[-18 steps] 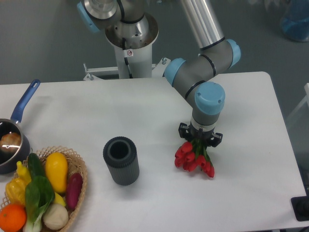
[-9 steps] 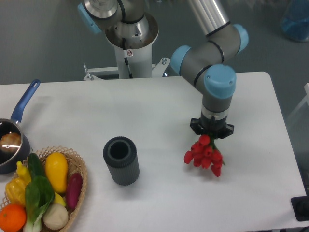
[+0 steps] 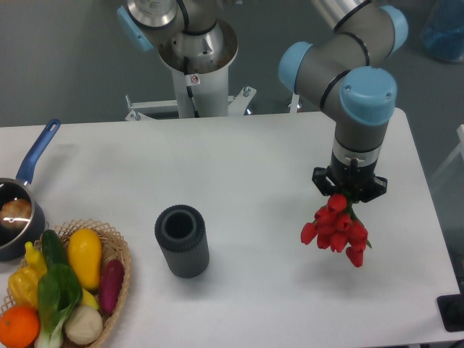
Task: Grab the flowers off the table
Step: 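Lift the gripped red tulips up off the table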
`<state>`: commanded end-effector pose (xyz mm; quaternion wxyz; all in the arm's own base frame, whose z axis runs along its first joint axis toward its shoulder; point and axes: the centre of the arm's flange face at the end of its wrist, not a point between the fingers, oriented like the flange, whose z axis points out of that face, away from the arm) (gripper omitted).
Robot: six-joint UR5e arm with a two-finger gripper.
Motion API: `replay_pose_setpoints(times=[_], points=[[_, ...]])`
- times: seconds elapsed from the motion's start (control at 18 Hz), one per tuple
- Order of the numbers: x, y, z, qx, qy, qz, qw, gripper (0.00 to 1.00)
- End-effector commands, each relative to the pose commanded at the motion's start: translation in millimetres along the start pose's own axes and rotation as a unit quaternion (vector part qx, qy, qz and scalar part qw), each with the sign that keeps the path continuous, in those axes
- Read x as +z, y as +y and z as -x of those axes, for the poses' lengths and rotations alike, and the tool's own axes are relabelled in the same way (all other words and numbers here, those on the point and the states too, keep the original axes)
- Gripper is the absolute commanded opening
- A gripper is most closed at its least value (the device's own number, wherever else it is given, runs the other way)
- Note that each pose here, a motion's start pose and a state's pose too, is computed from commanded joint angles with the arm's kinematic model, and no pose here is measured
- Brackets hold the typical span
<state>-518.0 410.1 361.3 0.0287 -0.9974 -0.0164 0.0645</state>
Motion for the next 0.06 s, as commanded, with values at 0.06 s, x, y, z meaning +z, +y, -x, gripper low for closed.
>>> replay_pose_setpoints(times=[0.06], points=[[1.2, 0.1, 0.1, 0.0, 0.001, 0.001, 1.0, 0.0]])
